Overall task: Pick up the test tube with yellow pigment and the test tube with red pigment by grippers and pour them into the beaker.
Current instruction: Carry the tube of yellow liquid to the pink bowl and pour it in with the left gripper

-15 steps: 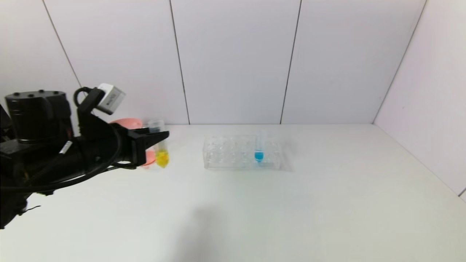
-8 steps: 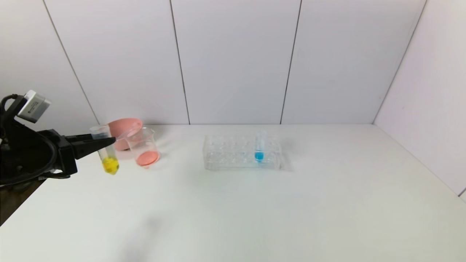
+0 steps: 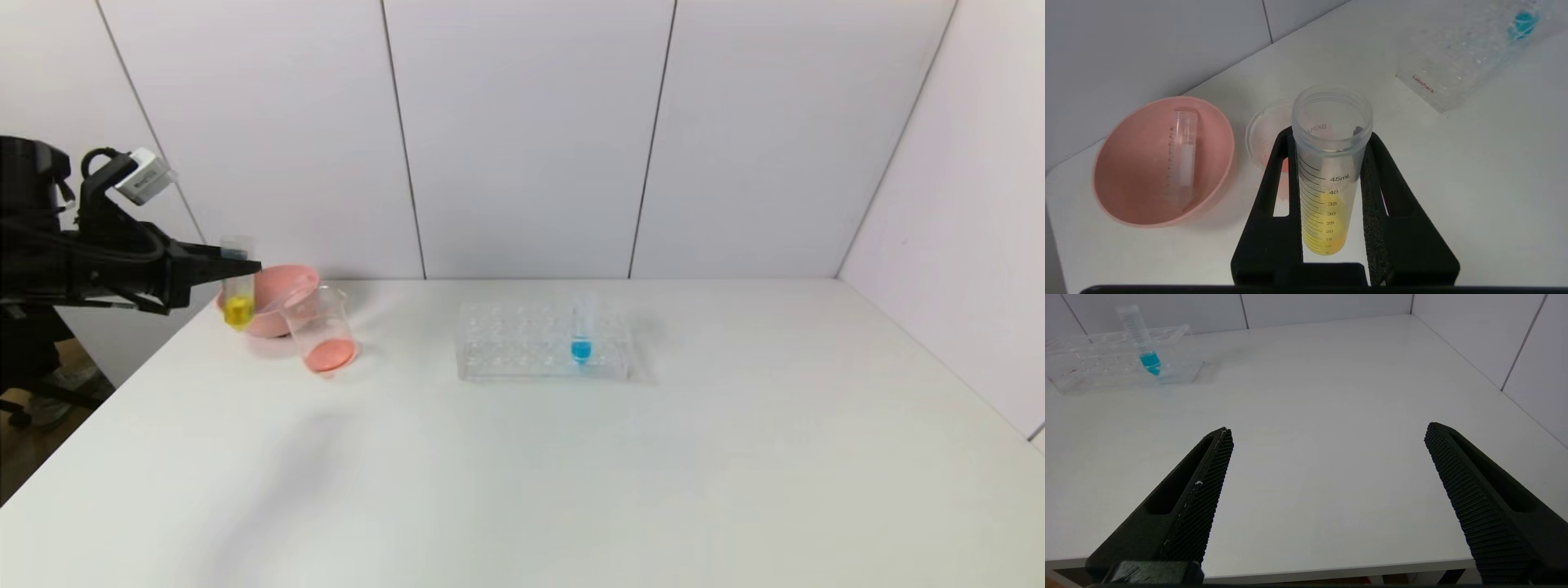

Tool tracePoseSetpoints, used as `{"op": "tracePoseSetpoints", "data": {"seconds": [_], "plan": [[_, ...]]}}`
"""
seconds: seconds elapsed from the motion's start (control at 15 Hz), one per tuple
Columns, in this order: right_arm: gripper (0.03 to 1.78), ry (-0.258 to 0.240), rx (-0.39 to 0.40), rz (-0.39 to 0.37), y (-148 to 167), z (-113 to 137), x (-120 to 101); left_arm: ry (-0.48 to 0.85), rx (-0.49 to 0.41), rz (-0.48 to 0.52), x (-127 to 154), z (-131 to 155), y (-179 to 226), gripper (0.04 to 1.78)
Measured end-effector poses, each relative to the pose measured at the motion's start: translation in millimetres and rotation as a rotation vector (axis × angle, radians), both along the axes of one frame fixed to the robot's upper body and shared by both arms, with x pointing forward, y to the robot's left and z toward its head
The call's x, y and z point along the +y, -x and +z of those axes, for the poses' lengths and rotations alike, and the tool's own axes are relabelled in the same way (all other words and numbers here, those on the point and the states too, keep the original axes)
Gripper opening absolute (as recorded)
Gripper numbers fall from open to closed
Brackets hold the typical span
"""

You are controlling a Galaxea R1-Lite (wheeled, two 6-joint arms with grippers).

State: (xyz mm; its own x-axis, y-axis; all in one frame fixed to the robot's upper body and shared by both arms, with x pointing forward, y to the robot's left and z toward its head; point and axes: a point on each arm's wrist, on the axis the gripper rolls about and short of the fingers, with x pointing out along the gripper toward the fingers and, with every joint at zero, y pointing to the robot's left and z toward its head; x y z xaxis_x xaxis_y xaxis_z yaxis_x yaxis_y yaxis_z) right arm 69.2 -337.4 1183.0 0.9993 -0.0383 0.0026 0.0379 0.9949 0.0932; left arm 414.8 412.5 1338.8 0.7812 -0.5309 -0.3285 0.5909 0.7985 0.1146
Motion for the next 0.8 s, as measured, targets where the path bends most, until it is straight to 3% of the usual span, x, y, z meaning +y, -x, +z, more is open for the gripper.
{"op": "tracePoseSetpoints", "data": {"seconds": [0.6, 0.8], "plan": [[1.71, 0.000, 0.000, 0.000, 0, 0, 0, -0.327, 0.300, 0.053, 1, 14, -50, 0.43], [1.71, 0.000, 0.000, 0.000, 0, 0, 0, -0.492, 0.338, 0.022, -11, 5, -59, 0.43]]}}
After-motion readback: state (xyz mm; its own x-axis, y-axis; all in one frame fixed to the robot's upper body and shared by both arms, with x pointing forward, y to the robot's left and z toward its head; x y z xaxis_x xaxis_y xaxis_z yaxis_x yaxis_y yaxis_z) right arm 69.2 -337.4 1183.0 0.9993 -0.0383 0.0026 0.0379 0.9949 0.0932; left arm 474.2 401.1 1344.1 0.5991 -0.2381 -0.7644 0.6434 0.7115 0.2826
